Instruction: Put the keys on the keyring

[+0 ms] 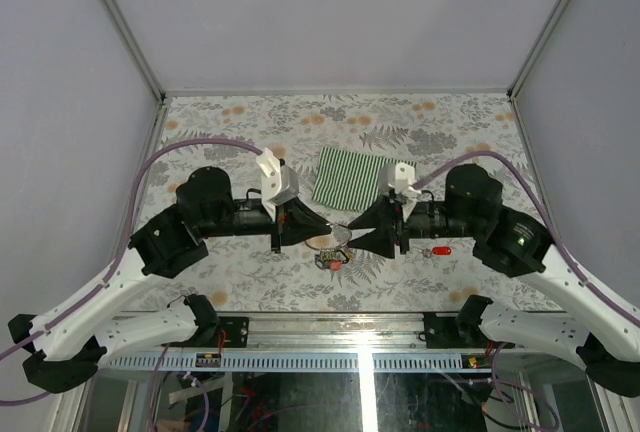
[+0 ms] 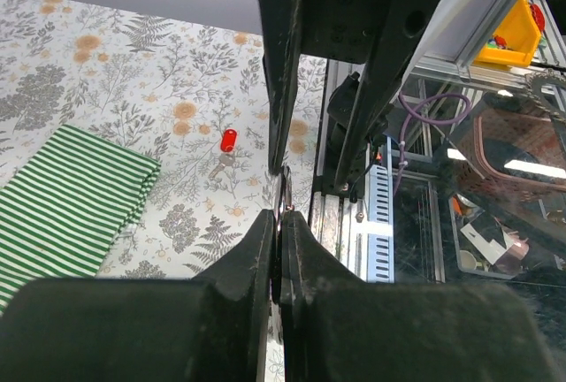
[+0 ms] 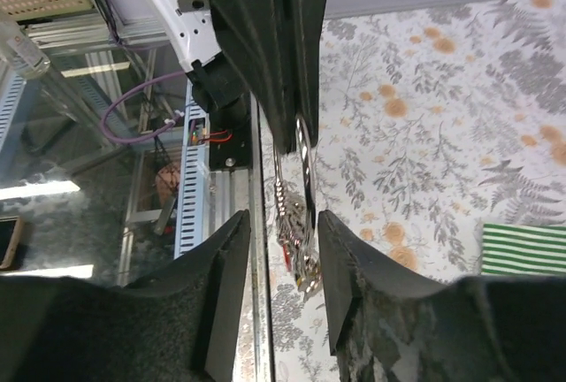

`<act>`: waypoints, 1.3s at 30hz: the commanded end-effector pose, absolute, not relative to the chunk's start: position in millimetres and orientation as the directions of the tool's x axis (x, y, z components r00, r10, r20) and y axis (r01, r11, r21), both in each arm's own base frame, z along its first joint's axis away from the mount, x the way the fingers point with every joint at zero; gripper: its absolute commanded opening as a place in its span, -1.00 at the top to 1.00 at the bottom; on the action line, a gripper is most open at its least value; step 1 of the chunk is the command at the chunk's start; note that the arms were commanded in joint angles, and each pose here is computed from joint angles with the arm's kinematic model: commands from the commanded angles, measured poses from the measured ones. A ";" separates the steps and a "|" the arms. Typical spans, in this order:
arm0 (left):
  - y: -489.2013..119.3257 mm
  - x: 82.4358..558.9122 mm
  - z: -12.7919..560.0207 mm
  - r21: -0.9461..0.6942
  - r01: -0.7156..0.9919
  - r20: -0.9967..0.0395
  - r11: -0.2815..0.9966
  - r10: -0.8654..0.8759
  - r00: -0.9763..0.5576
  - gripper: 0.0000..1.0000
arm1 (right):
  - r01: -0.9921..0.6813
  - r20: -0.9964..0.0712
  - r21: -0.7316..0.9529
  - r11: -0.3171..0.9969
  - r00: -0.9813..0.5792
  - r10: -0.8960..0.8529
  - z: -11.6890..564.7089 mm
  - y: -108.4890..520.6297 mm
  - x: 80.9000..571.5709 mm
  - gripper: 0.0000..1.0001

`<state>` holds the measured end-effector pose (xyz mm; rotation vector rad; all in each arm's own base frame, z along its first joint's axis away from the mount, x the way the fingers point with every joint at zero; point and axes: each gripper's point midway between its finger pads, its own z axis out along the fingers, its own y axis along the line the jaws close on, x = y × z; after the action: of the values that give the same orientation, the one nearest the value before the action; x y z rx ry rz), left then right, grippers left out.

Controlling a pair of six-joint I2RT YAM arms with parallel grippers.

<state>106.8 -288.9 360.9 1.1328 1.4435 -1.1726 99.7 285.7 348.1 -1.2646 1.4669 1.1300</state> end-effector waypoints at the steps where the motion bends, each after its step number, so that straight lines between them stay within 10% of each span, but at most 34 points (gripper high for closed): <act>1: -280.4 105.3 395.5 -0.075 0.988 -0.997 0.136 0.016 -0.078 1.00 | -0.992 -0.998 -0.044 0.115 0.039 -0.046 375.8 275.4 101.8 0.11; 18: -271.9 122.0 415.0 -0.115 0.958 -0.993 0.262 -0.048 -0.106 1.00 | -0.880 -0.922 -0.319 0.352 0.374 0.099 356.7 253.9 133.8 0.07; 39: -278.4 121.8 412.8 -0.140 0.960 -0.990 0.241 -0.053 -0.131 1.00 | -0.916 -0.944 -0.298 0.267 0.325 0.062 338.1 272.7 133.1 0.39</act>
<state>124.3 -276.7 384.8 0.9583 1.4854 -1.1006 138.8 271.9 311.7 -1.1073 1.0990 0.8157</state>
